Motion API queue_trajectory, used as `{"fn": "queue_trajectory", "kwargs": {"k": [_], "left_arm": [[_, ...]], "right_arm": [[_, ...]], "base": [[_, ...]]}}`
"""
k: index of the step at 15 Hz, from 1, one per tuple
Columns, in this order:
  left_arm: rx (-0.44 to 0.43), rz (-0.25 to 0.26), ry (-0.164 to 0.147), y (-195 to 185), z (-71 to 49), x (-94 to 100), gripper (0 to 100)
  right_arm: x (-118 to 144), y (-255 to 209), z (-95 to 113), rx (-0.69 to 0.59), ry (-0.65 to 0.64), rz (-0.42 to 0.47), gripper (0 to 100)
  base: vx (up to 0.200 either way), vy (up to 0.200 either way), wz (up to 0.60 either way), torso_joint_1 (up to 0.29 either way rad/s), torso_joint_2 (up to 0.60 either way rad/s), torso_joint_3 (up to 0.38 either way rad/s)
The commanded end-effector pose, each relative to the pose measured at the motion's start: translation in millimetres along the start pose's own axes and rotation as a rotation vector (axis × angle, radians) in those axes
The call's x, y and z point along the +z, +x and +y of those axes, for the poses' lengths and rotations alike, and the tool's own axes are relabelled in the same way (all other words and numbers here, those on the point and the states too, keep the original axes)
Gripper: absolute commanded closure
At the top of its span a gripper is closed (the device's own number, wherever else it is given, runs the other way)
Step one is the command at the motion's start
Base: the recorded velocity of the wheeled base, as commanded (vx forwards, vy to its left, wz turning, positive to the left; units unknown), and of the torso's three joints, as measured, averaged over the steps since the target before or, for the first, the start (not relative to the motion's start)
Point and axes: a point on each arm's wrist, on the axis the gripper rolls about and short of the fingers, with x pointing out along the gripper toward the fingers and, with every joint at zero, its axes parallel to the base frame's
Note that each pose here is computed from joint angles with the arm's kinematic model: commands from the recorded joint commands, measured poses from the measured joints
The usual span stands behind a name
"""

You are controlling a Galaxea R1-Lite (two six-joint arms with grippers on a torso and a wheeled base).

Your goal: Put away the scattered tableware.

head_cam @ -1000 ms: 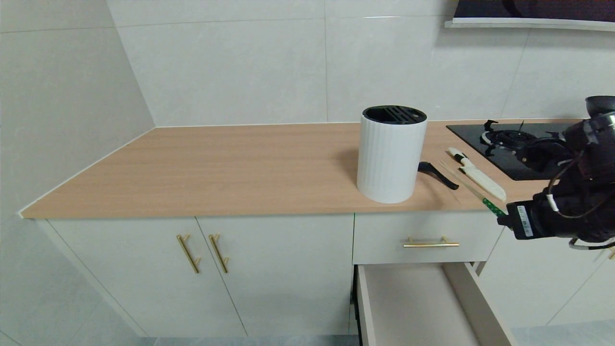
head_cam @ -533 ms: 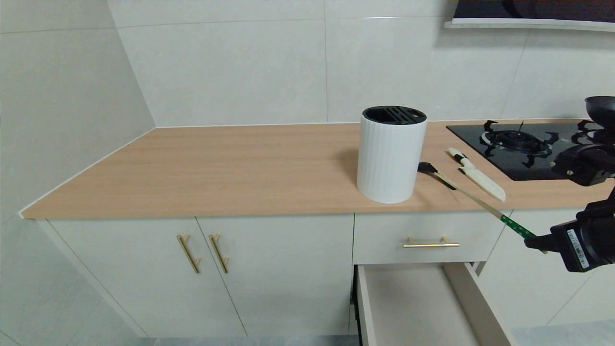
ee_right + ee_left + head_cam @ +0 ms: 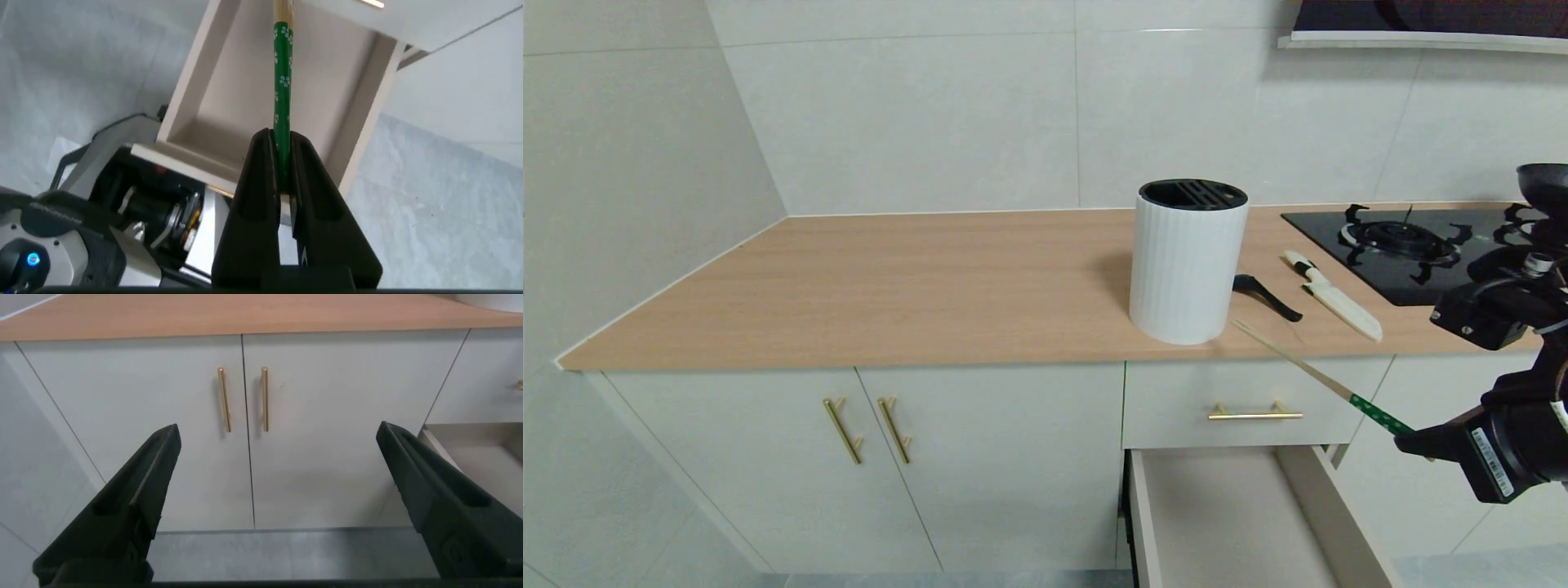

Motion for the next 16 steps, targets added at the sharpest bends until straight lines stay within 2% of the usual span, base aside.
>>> {"fn": "queue_trajectory", "kwargs": {"k": [1, 16], "left_arm": [[0.000, 0.002, 0.000, 0, 0.0, -0.2, 0], [0.000, 0.001, 0.000, 0, 0.0, 0.2, 0]], "right_arm": [[-1, 5, 3, 0.011, -0.013, 0.022, 100], [-2, 19, 11, 0.036, -0.048, 0.076, 100]], "base": [[0.000, 0.000, 0.00, -0.124, 0.31, 0.173], [0.000, 0.000, 0.00, -0.171, 0.46, 0.283]]}}
